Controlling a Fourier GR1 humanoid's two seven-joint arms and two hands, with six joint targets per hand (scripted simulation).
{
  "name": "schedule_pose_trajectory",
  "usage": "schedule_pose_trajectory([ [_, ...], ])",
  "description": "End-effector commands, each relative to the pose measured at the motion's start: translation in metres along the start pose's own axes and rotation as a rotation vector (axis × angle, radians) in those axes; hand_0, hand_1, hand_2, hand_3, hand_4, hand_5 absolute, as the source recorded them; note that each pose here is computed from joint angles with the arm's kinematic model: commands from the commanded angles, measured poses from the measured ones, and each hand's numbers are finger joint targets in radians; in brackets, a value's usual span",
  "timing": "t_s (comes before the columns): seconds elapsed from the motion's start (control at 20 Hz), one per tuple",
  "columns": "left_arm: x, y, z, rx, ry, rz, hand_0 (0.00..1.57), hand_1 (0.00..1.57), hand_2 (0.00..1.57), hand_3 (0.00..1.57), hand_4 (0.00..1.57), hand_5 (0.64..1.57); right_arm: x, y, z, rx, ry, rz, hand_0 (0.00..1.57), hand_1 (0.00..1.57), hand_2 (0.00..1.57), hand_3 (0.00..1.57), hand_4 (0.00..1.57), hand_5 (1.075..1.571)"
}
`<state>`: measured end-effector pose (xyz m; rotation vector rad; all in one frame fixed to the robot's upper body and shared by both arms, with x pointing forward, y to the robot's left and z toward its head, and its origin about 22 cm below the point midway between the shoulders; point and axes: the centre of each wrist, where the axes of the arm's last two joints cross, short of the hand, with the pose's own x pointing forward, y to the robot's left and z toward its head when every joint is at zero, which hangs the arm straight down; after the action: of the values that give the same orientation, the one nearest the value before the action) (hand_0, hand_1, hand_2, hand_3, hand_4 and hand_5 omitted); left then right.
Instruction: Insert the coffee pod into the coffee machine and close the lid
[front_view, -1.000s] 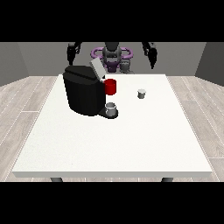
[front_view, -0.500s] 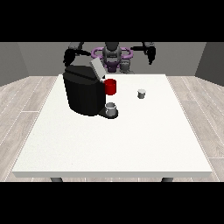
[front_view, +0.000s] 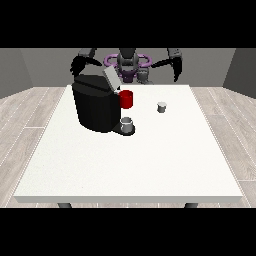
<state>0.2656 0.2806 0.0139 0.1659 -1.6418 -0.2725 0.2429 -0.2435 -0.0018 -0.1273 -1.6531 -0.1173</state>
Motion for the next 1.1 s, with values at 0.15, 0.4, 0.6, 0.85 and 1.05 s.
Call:
schedule_pose_trajectory([
  [0.15,0.013,0.038,-0.046,0.007,0.054,-0.052,0.00,0.00,0.00,0.00,0.00,1.571,0.019,0.014,-0.024,0.061,-0.089,-0.020,0.00,0.00,0.00,0.00,0.23,1.571],
  [0.4,-0.007,0.044,-0.054,0.008,0.134,-0.075,0.00,0.00,0.00,0.00,0.00,1.571,0.009,0.030,-0.017,0.068,-0.065,-0.012,0.00,0.00,0.00,0.00,0.34,1.571],
  [0.6,-0.013,0.050,-0.067,0.034,0.176,-0.117,0.00,0.00,0.00,0.00,0.00,1.571,0.020,0.021,-0.029,0.069,-0.036,-0.008,0.00,0.00,0.00,0.00,0.36,1.571],
  [0.85,-0.010,0.034,-0.082,-0.040,0.206,-0.193,0.00,0.00,0.00,0.00,0.00,1.571,0.033,0.036,-0.050,0.041,-0.014,0.018,0.00,0.00,0.00,0.00,0.37,1.571],
  [1.05,-0.010,0.008,-0.089,-0.064,0.195,-0.260,0.00,0.00,0.11,0.00,0.00,1.571,0.014,0.025,-0.053,0.050,0.006,0.049,0.00,0.00,0.00,0.00,0.42,1.571],
])
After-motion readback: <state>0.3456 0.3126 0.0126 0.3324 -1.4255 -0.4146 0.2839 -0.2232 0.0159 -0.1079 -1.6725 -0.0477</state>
